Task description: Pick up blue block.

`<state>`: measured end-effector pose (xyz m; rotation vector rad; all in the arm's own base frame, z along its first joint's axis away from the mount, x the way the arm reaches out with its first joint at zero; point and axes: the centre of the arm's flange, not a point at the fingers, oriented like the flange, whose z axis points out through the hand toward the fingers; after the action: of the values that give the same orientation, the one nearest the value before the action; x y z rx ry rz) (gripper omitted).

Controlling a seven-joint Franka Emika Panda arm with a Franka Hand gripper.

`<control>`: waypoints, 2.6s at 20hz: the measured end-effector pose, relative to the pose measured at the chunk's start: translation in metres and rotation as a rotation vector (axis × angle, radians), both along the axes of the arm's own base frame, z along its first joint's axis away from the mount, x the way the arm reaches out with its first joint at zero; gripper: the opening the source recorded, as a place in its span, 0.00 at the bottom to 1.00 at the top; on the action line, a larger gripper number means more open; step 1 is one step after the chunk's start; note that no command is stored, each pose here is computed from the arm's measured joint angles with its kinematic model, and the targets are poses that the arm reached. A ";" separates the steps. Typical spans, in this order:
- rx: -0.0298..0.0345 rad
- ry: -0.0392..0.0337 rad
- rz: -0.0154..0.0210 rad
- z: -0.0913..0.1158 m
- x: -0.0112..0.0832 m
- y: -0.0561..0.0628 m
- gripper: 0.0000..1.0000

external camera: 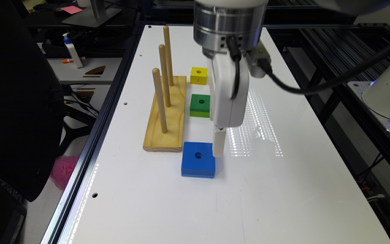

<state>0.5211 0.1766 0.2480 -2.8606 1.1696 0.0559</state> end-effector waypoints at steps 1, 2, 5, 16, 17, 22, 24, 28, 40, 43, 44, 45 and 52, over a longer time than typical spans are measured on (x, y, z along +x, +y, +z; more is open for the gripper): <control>0.0000 0.0002 -0.0002 0.000 0.0000 0.000 1.00; -0.0003 0.0012 -0.0002 -0.001 -0.0002 0.000 1.00; 0.0003 0.0074 -0.0008 -0.008 -0.0006 0.000 1.00; 0.0216 -0.0276 -0.0012 -0.025 0.0181 0.005 1.00; 0.0228 -0.0293 -0.0012 -0.025 0.0202 0.006 1.00; 0.0241 -0.0316 -0.0001 -0.026 0.0238 0.007 1.00; 0.0244 -0.0321 -0.0001 -0.026 0.0244 0.007 1.00; 0.0234 -0.0244 -0.0001 -0.033 0.0238 0.007 1.00; 0.0306 -0.0263 -0.0035 -0.056 0.0262 0.006 1.00; 0.0309 -0.0273 -0.0035 -0.056 0.0266 0.006 1.00; 0.0309 -0.0274 -0.0035 -0.056 0.0266 0.006 1.00; 0.0309 -0.0274 -0.0035 -0.056 0.0266 0.006 1.00; 0.0299 -0.0173 -0.0045 -0.069 0.0256 0.005 1.00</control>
<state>0.5468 0.1819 0.1787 -2.8268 1.1620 0.0479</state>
